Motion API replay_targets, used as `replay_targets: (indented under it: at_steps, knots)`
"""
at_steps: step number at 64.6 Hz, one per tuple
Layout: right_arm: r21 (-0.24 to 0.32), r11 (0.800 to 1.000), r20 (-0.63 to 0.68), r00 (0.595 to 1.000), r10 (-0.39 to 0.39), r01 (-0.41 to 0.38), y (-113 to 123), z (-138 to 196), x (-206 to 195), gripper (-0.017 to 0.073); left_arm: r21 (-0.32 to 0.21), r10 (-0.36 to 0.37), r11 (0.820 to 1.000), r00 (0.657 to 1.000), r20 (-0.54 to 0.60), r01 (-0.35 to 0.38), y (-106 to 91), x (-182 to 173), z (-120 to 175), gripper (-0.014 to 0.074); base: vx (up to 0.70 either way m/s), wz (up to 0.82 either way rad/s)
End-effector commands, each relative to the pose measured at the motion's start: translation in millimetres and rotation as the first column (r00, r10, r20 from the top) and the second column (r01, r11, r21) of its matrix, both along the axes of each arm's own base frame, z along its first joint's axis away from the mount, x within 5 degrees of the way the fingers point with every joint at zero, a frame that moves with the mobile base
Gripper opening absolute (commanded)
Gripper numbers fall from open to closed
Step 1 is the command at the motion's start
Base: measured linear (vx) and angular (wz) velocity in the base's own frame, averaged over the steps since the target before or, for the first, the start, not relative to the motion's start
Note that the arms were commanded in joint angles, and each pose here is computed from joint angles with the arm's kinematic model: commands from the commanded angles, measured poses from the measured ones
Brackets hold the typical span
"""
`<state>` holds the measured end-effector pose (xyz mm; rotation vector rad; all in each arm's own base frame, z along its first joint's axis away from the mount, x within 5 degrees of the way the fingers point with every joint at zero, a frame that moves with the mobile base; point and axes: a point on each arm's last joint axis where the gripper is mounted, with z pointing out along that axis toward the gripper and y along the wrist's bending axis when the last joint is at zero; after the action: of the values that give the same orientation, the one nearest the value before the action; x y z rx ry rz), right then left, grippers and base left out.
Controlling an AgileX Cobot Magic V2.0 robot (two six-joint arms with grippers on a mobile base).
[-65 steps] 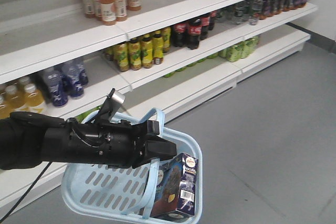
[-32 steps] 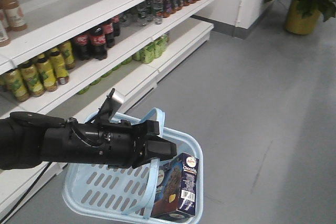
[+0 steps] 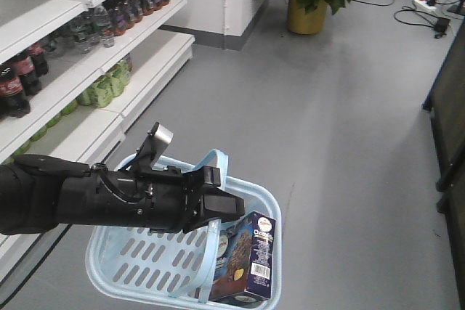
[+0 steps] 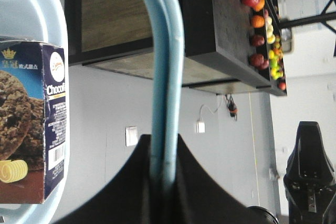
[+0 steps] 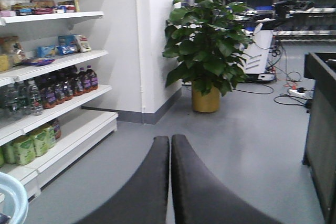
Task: Left arm holds basket, right arm returns cookies
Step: 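Turn the base while holding the basket in the left gripper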
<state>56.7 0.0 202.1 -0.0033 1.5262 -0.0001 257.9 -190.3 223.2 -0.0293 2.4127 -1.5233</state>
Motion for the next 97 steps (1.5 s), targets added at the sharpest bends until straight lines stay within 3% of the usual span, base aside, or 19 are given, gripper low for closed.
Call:
replay_targets:
  at_steps: [1,45,97]
  knots:
    - [-0.011,1.000,0.082,0.997,0.002,-0.001,0.4,6.3,-1.4,-0.0008,-0.115,-0.011,0.993,0.999,0.052,0.017,-3.2,-3.2,29.7,-0.0006,0.13,-0.49]
    - [-0.011,1.000,0.082,0.997,0.002,-0.001,0.4,6.3,-1.4,-0.0008,-0.115,-0.011,0.993,0.999,0.052,0.017,-3.2,-3.2,29.7,-0.0006,0.10,-0.37]
    - [-0.011,1.000,0.082,0.997,0.002,-0.001,0.4,6.3,-1.4,-0.0008,-0.115,-0.011,0.993,0.999,0.052,0.017,-3.2,-3.2,29.7,-0.0006,0.16,-0.07]
